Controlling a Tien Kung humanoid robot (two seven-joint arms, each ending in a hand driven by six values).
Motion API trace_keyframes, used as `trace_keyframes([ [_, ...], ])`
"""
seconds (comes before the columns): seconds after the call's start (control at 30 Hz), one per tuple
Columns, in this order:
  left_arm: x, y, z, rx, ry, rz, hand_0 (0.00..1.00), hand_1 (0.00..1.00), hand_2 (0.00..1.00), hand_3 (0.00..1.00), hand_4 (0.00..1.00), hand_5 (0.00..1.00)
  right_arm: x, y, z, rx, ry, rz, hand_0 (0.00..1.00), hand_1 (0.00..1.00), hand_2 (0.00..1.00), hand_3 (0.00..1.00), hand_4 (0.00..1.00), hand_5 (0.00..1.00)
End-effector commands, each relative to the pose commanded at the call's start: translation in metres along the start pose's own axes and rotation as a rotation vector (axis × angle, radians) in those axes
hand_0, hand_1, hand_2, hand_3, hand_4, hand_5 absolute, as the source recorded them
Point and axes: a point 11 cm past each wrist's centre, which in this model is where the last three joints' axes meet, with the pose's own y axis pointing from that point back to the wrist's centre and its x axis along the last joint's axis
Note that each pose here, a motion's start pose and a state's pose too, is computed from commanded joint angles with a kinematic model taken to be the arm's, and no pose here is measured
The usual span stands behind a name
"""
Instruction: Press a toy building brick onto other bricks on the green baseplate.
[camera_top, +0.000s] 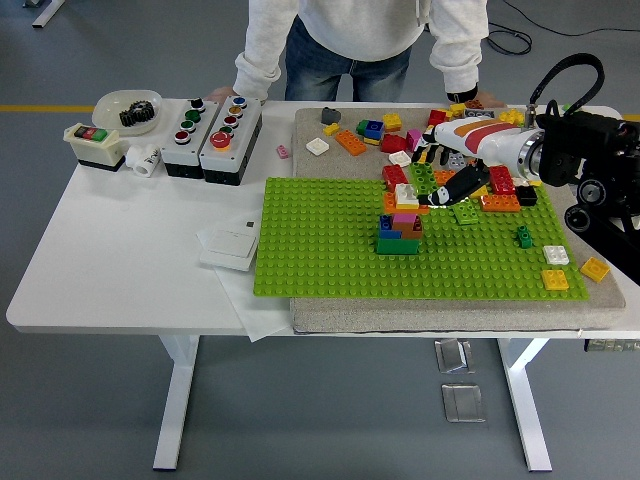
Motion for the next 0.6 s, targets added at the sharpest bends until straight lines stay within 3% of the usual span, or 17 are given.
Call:
trace_keyframes([
  [0.6, 0.0004, 0.0002, 0.0014, -0.003, -0.001, 0.001, 0.886, 0.842, 0.837, 0.642, 0.723, 0.645, -0.0023, -0.0049, -0.0091, -0.029, -0.030, -0.011, 0.667, 0.619, 0.672, 0.580, 0.839, 0.370],
])
